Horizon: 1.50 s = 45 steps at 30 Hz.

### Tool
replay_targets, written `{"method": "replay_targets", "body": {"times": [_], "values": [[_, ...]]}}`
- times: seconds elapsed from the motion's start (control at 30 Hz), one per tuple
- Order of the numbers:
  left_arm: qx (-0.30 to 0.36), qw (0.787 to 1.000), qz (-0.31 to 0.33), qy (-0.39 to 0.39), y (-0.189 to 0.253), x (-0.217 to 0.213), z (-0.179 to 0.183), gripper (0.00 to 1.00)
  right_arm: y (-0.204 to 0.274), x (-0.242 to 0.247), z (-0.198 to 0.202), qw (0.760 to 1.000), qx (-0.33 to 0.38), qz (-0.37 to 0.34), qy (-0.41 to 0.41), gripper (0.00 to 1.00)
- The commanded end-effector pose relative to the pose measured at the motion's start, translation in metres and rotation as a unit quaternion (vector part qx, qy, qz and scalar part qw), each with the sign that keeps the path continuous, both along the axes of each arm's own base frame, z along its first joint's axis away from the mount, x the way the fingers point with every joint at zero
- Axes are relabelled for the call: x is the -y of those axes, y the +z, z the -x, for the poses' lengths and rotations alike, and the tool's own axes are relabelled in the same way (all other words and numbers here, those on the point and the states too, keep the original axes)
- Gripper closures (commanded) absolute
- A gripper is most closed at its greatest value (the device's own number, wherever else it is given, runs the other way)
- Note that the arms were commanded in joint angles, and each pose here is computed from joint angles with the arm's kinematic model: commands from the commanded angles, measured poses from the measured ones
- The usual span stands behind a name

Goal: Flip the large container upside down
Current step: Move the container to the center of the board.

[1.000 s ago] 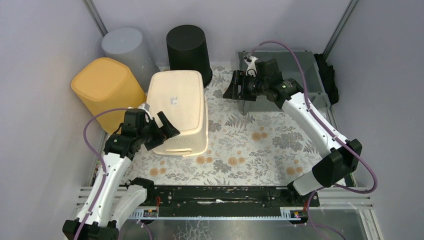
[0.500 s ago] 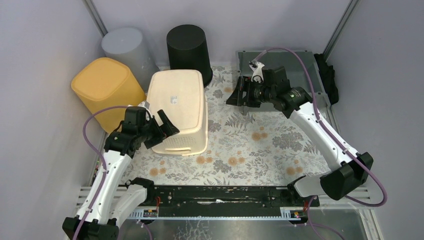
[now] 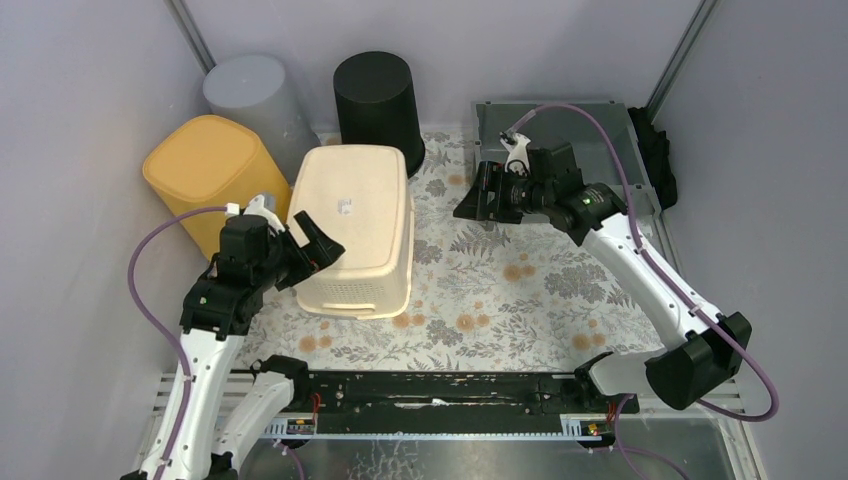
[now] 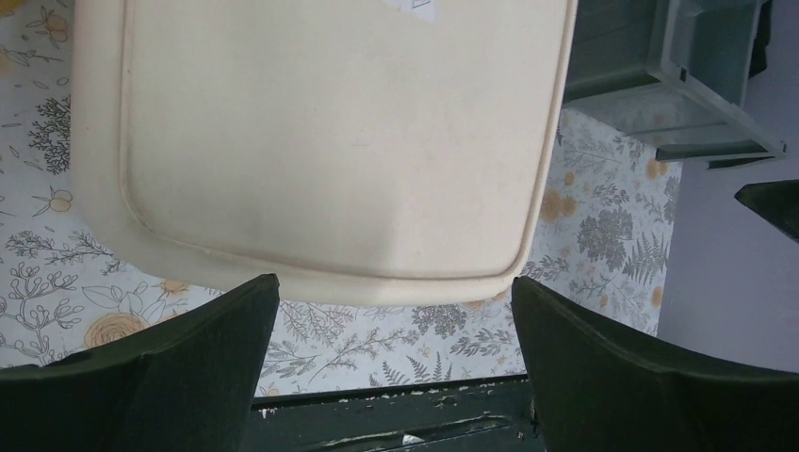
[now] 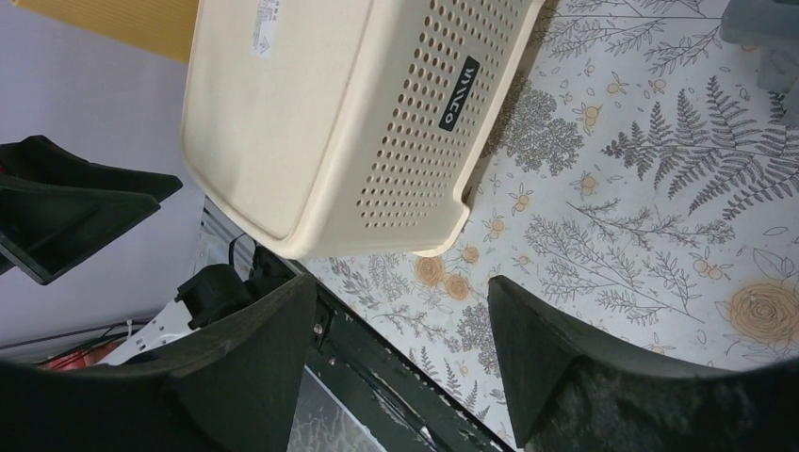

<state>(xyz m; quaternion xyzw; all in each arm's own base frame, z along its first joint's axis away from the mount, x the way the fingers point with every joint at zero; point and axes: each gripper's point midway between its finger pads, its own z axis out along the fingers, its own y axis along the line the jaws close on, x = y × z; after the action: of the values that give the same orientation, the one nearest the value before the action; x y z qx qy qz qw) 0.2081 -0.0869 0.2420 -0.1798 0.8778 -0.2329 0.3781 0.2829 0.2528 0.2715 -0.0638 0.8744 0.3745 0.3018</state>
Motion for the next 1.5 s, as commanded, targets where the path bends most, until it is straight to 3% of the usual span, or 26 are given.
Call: {"method": "replay_targets", "body": {"times": [0.0,1.47], "values": [[0.024,1.000,0.000,0.001,0.012,-0.002,0.001,0.00,0.019,-0.005,0.005,0.999,0.024,-0.031,0.014,0.26],[0.054,0.997,0.036,-0.032,0.036,0.012,0.010,0.00,0.015,-0.009,0.011,0.998,0.014,-0.047,0.026,0.25]]}}
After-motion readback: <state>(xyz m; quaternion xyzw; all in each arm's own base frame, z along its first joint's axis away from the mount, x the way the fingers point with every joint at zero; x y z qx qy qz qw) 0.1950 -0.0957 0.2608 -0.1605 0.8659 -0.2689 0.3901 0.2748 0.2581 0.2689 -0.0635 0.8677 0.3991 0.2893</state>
